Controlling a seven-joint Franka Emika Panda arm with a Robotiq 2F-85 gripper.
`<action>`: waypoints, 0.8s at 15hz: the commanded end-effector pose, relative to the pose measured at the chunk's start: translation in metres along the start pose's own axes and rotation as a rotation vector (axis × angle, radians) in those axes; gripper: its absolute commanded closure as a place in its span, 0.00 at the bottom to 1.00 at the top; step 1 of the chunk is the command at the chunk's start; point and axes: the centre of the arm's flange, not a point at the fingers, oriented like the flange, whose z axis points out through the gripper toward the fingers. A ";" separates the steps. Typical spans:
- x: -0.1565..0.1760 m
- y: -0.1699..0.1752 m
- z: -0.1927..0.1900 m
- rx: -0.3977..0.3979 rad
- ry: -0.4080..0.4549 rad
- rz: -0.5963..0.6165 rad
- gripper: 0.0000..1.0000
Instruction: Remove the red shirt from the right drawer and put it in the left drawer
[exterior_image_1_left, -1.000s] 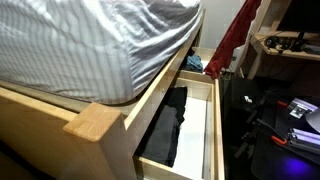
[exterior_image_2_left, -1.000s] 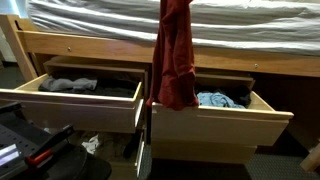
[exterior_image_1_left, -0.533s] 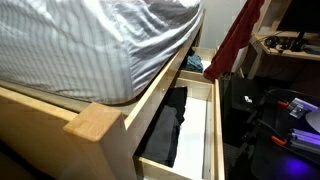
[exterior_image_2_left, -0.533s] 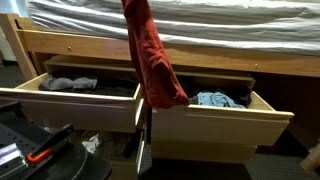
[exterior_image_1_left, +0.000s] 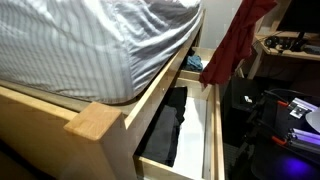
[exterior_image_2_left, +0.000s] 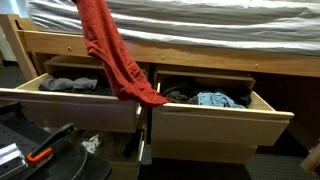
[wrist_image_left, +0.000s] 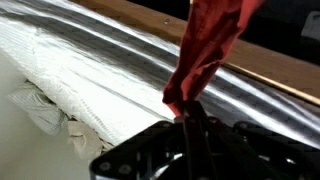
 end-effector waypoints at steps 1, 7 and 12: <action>-0.034 -0.039 0.042 -0.055 -0.113 -0.161 1.00; -0.006 -0.049 0.076 -0.040 -0.278 -0.123 1.00; -0.024 0.070 0.082 -0.066 -0.360 0.152 1.00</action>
